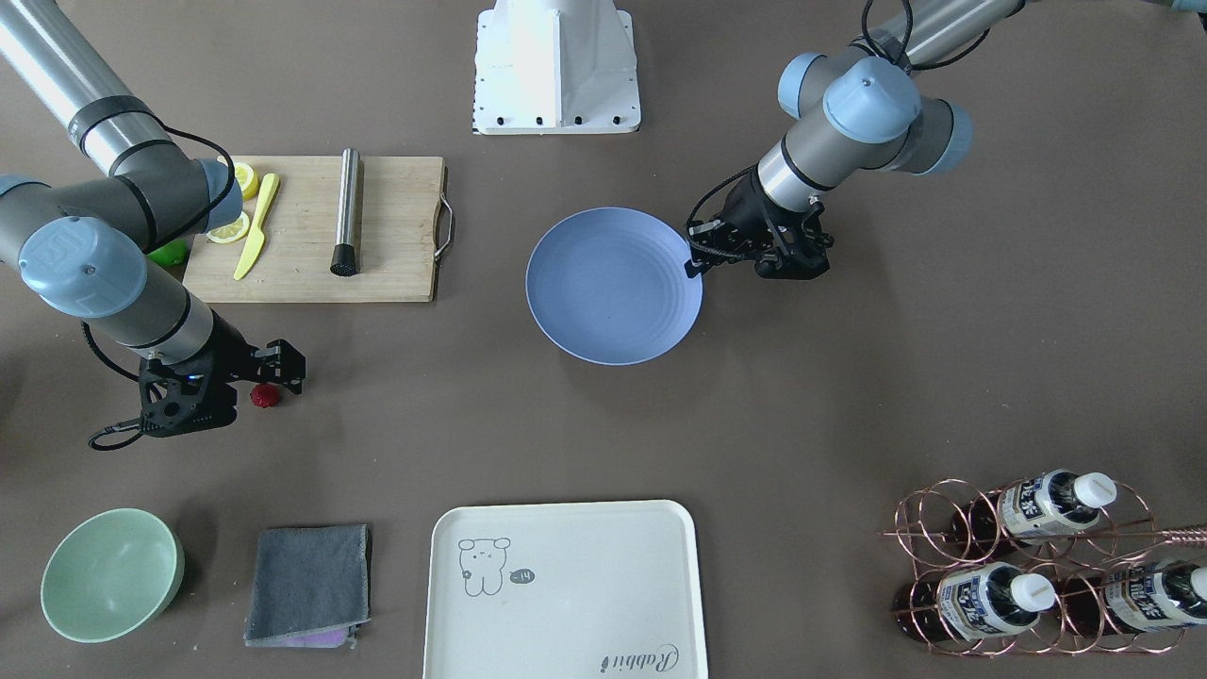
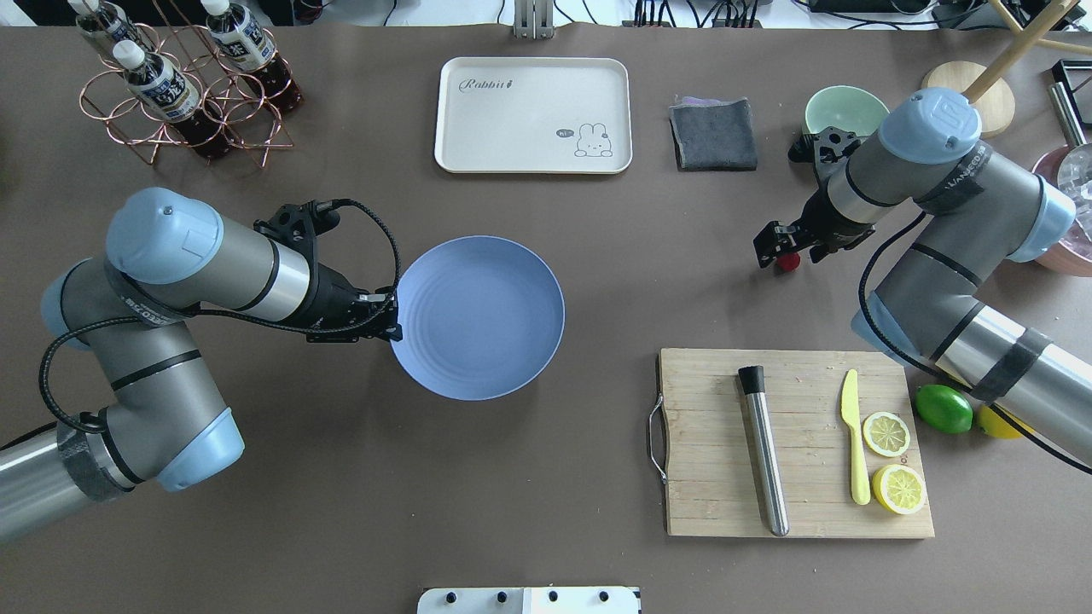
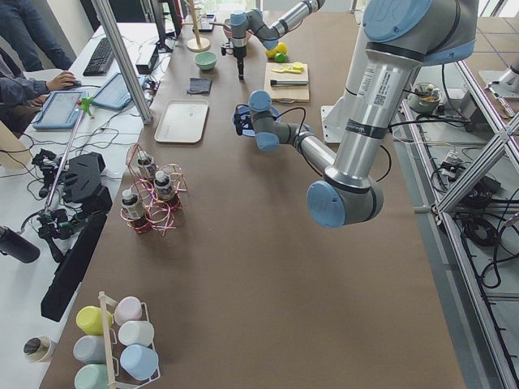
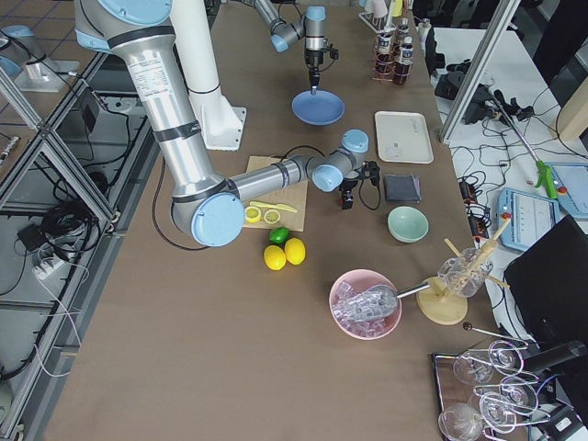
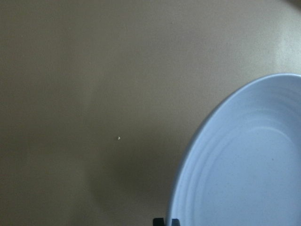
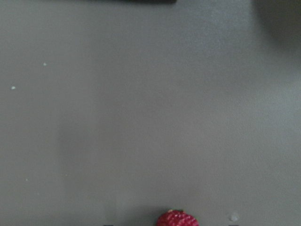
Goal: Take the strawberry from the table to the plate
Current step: 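Push the blue plate inward with the left gripper while the right gripper descends, then grasp the red strawberry with the right gripper, then release the strawberry over the blue plate with the right gripper while the left arm withdraws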
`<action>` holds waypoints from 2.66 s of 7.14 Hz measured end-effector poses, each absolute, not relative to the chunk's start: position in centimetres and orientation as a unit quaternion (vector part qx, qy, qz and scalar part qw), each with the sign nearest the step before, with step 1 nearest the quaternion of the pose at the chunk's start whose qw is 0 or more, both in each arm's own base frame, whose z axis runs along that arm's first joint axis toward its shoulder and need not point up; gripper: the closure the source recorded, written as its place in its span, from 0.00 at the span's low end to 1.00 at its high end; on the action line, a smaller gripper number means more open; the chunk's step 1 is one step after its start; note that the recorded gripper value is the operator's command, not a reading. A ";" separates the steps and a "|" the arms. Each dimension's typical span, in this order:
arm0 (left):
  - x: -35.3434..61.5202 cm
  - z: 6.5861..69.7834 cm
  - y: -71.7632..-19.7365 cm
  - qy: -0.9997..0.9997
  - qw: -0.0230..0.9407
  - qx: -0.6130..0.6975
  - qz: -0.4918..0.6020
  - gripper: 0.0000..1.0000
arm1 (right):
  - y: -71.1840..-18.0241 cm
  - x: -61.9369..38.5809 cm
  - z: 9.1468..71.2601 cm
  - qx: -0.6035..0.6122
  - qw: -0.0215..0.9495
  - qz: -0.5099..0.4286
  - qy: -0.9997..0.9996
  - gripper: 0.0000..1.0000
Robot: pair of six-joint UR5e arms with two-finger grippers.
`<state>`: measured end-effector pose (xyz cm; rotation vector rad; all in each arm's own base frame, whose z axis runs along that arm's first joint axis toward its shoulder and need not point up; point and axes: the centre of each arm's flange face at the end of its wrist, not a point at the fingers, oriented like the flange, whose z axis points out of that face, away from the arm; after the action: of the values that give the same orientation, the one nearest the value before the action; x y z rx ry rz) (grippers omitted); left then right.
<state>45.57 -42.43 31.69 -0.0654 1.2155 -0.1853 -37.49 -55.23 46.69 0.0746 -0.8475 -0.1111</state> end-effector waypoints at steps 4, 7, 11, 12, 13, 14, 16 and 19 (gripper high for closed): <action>47.8 31.6 -40.6 0.567 0.819 -0.035 -0.083 1.00 | -55.0 -38.0 46.7 0.039 0.911 -0.057 -0.407 0.64; 49.7 31.1 -39.8 0.566 0.820 -0.030 -0.080 1.00 | -55.0 -38.0 46.5 0.040 0.910 -0.058 -0.408 0.86; 52.0 30.2 -39.3 0.566 0.820 -0.020 -0.080 0.75 | -55.3 -38.1 45.4 0.044 0.907 -0.061 -0.414 1.00; 52.3 30.1 -39.3 0.565 0.821 -0.020 -0.079 0.44 | -55.8 -38.4 44.1 0.048 0.905 -0.060 -0.419 1.00; 52.7 29.9 -39.5 0.565 0.821 -0.020 -0.078 0.24 | -56.3 -38.8 42.2 0.054 0.901 -0.061 -0.427 1.00; 52.9 29.8 -39.6 0.565 0.821 -0.020 -0.078 0.18 | -56.8 -39.3 40.3 0.058 0.897 -0.058 -0.434 1.00; 52.1 30.1 -40.7 0.564 0.821 -0.017 -0.083 0.15 | -56.5 -41.9 35.4 0.048 0.889 -0.036 -0.453 1.00; 44.7 34.5 -46.2 0.550 0.833 -0.003 -0.061 0.10 | -51.7 -48.3 26.3 0.024 0.879 -0.008 -0.476 1.00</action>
<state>44.71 -46.24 34.50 -0.0072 1.1657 -0.1284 -48.28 -51.71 26.25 0.0503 -0.9915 -0.0170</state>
